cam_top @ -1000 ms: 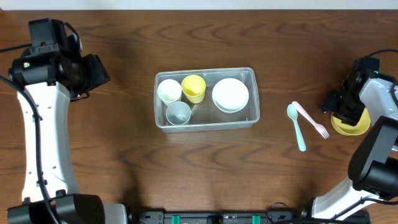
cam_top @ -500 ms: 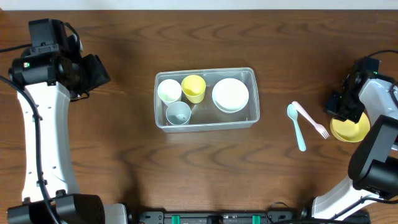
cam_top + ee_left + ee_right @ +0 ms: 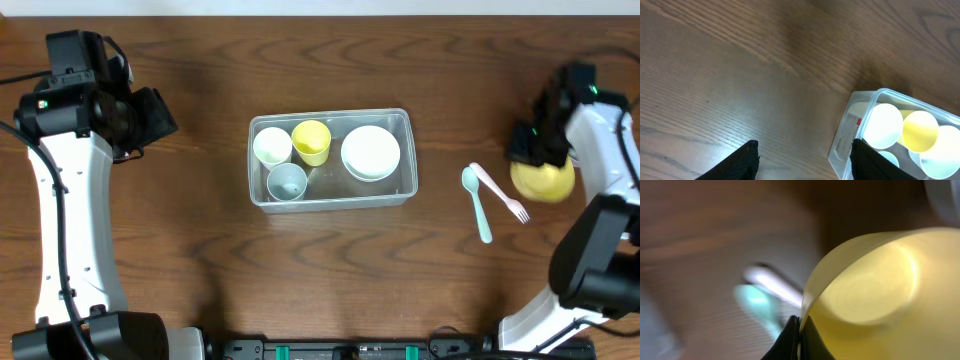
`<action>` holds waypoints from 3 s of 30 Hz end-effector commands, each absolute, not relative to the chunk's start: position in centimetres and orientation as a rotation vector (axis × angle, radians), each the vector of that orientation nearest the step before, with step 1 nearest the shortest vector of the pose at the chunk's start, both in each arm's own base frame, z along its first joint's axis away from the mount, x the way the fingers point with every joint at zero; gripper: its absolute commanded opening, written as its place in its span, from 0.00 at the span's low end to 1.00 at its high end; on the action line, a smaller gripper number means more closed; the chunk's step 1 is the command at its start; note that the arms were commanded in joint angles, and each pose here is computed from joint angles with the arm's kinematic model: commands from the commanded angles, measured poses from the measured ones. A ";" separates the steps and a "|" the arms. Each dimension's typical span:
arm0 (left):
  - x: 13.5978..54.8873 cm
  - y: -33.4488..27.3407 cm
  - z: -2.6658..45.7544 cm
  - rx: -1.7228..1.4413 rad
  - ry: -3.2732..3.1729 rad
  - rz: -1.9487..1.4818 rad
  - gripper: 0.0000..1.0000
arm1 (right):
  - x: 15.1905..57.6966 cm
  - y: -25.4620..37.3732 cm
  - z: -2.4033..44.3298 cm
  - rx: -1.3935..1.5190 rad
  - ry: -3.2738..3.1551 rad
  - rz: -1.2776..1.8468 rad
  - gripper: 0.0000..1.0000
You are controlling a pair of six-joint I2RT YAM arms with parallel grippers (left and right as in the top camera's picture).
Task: Pack container
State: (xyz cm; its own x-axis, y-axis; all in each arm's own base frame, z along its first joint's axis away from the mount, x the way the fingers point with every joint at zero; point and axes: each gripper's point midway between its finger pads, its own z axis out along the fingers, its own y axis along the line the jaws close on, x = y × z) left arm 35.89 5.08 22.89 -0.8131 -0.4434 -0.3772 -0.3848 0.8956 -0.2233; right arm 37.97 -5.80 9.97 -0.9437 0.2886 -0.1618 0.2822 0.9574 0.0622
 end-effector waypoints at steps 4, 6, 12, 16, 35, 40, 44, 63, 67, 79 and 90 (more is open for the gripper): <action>35.8 5.1 22.3 -0.624 2.652 -0.195 0.60 | 40.6 8.2 21.7 -0.387 2.631 0.124 0.01; 35.7 5.1 22.3 -0.624 2.654 -0.195 0.60 | 40.0 12.3 22.3 -0.570 2.574 0.125 0.01; 35.6 5.1 22.2 -0.627 2.662 -0.195 0.60 | 37.3 21.3 20.0 -0.874 2.528 0.100 0.01; 35.6 5.1 22.2 -0.627 2.662 -0.195 0.60 | 36.5 23.6 17.0 -0.949 2.576 0.097 0.01; 35.6 5.1 22.2 -0.626 2.662 -0.194 0.60 | 36.6 23.9 12.9 -0.995 2.671 0.068 0.43; 35.6 5.1 22.2 -0.627 2.662 -0.194 0.60 | 36.9 23.7 13.0 -0.982 2.664 0.046 0.39; 35.5 5.1 22.2 -0.626 2.662 -0.194 0.60 | 39.1 21.4 15.4 -0.741 2.649 -0.058 0.42; 35.5 5.1 22.2 -0.628 2.666 -0.194 0.60 | 43.7 -15.1 20.8 0.550 2.626 -0.176 0.74; 35.5 5.1 22.2 -0.629 2.666 -0.194 0.60 | 43.7 -17.3 15.5 0.608 2.731 -0.084 0.74; 35.3 5.0 22.1 -0.630 2.673 -0.194 0.60 | 43.4 -18.2 5.1 0.664 2.947 -0.071 0.75; 35.3 5.0 22.1 -0.630 2.673 -0.194 0.60 | 43.1 -17.9 2.9 0.670 2.996 -0.058 0.24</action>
